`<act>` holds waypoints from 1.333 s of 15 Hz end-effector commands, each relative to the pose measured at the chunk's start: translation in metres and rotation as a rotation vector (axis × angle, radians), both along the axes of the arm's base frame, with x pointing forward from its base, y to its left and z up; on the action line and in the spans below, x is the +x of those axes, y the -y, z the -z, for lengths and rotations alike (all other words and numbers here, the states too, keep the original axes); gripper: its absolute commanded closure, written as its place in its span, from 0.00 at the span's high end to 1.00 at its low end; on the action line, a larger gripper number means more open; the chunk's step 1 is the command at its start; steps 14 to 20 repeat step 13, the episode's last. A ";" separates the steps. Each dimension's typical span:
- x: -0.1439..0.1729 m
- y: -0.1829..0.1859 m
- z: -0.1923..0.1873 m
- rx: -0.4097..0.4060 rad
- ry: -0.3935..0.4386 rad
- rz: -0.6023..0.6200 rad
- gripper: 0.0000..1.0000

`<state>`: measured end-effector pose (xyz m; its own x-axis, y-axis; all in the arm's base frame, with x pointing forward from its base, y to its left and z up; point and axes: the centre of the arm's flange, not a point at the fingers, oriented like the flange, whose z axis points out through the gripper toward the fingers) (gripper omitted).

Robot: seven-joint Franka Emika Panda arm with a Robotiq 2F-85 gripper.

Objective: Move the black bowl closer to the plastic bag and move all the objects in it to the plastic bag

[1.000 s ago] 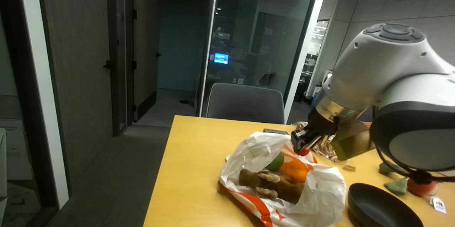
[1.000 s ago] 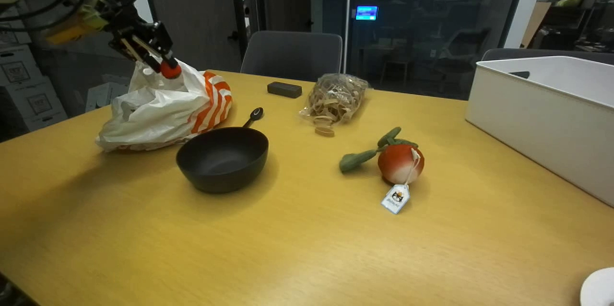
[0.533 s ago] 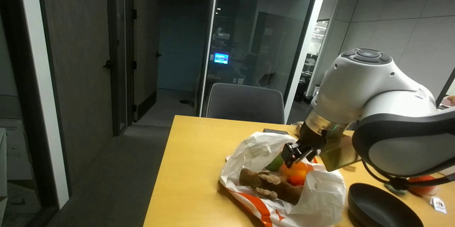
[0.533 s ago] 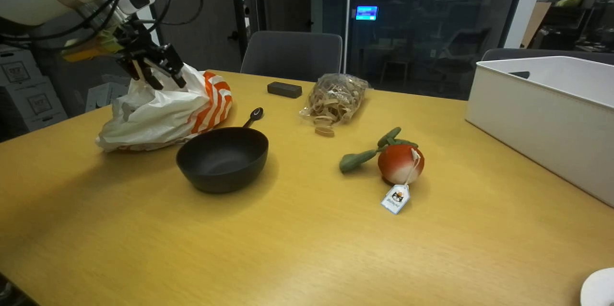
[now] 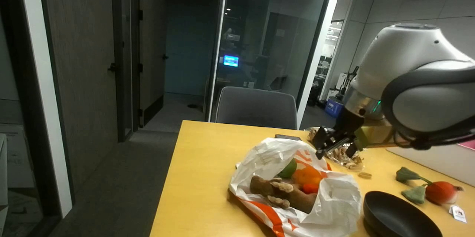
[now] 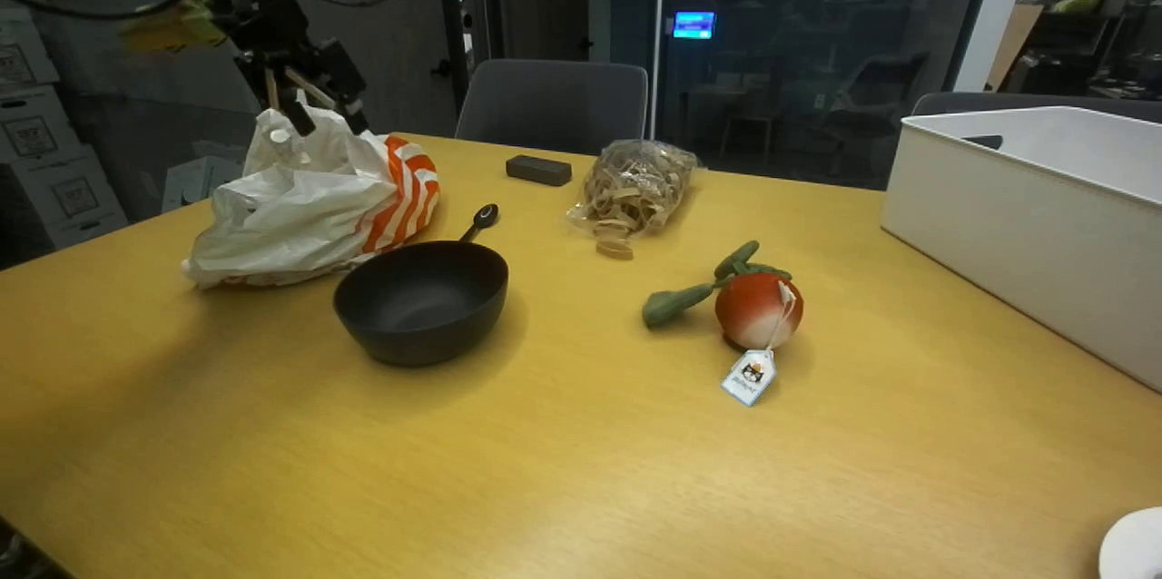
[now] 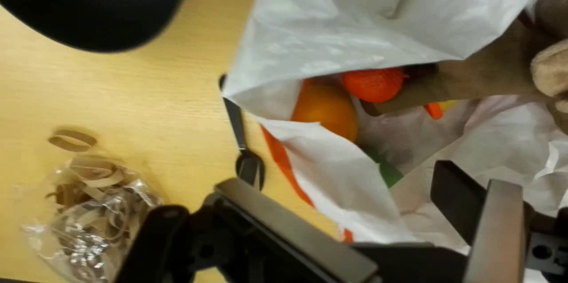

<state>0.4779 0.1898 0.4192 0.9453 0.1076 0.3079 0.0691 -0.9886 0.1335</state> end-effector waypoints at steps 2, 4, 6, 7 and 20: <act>-0.020 0.074 -0.060 -0.023 -0.105 0.177 1.00; -0.032 0.101 -0.067 -0.038 -0.182 0.257 1.00; -0.042 0.121 -0.066 -0.019 -0.259 0.283 1.00; -0.045 0.127 -0.066 0.044 -0.264 0.307 1.00; -0.038 0.125 -0.058 0.026 -0.264 0.310 1.00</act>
